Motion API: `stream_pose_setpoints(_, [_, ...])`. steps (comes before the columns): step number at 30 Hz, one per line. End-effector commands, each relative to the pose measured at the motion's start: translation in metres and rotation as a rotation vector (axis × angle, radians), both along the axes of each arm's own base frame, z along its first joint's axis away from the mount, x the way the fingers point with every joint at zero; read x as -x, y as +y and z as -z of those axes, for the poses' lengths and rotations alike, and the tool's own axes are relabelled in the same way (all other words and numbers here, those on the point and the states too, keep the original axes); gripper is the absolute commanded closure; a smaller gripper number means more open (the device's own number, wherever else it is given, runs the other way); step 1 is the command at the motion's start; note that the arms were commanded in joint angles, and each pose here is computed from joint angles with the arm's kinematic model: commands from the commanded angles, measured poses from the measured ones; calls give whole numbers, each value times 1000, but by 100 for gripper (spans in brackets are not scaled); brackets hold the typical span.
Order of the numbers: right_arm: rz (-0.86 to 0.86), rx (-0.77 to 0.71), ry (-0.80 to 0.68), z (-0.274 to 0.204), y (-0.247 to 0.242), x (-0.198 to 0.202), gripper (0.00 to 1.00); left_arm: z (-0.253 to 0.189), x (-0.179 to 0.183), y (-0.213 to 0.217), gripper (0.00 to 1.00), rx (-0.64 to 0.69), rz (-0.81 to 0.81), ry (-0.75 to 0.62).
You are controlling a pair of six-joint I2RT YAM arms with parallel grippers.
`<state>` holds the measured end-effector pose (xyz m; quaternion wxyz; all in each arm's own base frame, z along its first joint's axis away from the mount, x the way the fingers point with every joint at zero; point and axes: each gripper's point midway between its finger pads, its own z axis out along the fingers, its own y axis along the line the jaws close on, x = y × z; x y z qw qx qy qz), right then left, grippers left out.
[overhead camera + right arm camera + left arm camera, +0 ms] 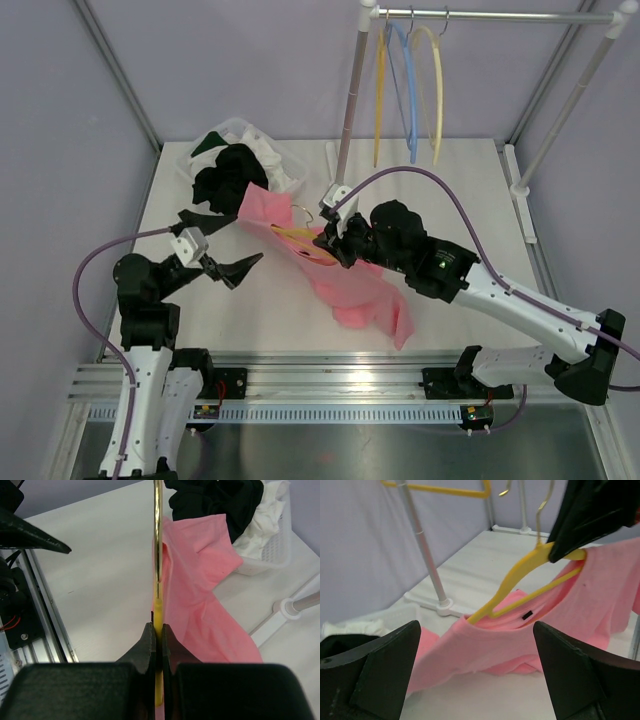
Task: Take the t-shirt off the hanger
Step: Remove the tshirt from the hanger
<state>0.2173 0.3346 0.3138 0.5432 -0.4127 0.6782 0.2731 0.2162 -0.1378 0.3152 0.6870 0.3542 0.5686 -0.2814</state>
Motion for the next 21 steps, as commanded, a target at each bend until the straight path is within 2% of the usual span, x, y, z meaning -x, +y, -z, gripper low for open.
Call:
stream_pose_setpoints(1, [-93,-83,-5,-33,16,13,100,-6,29,-17,1,-77,175,-168])
stream_pose_setpoints(9, [-214,-89,38,-33,35,28,100,0,25,-24,2,-94,214,-123])
stream_pose_setpoints(13, [-250,-103,47,-36,41,33,100,3,20,-27,7,-95,220,-87])
stream_pose_setpoints(21, [-297,-121,46,-38,48,38,100,17,21,-42,32,-133,312,14])
